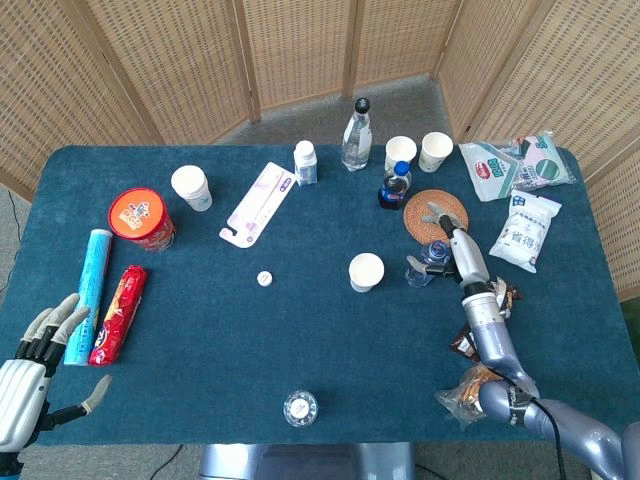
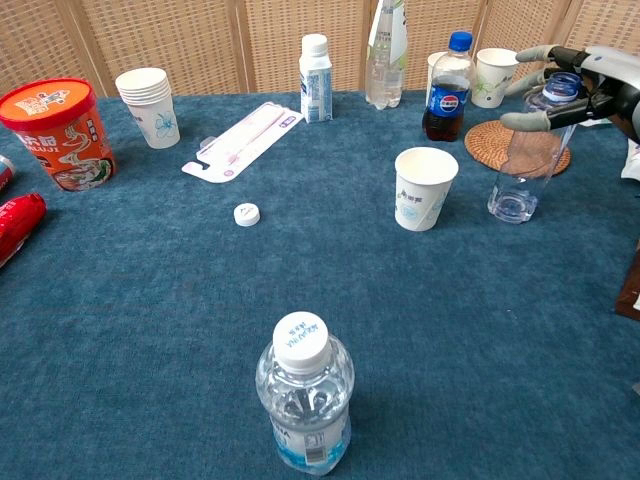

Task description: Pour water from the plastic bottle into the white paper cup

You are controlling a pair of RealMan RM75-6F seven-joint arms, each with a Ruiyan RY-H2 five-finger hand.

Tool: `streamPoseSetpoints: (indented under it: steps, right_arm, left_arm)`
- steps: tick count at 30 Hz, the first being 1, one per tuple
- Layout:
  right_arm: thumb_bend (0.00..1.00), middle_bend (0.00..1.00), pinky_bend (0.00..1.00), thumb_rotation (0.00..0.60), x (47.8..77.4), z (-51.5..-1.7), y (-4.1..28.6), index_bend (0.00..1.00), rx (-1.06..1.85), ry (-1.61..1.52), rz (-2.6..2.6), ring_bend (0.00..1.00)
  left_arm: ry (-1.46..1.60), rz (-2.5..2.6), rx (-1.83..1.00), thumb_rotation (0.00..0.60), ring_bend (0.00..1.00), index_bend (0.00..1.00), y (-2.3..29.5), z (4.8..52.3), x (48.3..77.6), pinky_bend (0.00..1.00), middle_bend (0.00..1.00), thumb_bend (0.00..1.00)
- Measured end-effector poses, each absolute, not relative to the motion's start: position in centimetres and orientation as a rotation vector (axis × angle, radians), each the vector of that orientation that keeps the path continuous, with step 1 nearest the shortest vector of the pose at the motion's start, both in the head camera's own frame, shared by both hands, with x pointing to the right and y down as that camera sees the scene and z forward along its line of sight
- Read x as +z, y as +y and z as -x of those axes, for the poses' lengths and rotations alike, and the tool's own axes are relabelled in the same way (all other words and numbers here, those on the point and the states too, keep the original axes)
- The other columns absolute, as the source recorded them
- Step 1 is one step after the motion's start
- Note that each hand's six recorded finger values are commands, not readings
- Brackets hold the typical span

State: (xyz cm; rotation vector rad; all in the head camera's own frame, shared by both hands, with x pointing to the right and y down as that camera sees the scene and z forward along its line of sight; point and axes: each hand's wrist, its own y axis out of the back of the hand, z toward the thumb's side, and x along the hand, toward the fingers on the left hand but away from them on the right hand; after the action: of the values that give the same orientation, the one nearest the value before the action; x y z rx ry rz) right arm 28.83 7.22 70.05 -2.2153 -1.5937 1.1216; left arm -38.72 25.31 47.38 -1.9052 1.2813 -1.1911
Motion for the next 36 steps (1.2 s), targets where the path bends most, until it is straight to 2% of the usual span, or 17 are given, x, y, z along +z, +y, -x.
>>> streamPoseSetpoints:
  steps: [25, 33, 36]
  right_arm:
    - [0.26, 0.21, 0.0, 0.482, 65.9, -29.1, 4.8, 0.0, 1.117, -1.497, 2.14, 0.1]
    - [0.26, 0.21, 0.0, 0.538, 63.4, -29.6, 4.9, 0.01, 1.129, -1.44, 2.113, 0.1]
    - [0.27, 0.22, 0.0, 0.577, 62.3, -30.2, 5.2, 0.06, 1.128, -1.431, 2.093, 0.1]
  left_arm:
    - [1.288, 1.909, -1.186, 0.445, 0.0, 0.05, 25.3, 38.9, 47.5, 0.0, 0.02, 0.39]
    - [1.274, 1.921, -1.2, 0.447, 0.0, 0.05, 25.4, 39.0, 47.9, 0.0, 0.02, 0.39]
    - [1.275, 1.919, -1.206, 0.442, 0.0, 0.05, 25.5, 39.1, 47.9, 0.0, 0.02, 0.39]
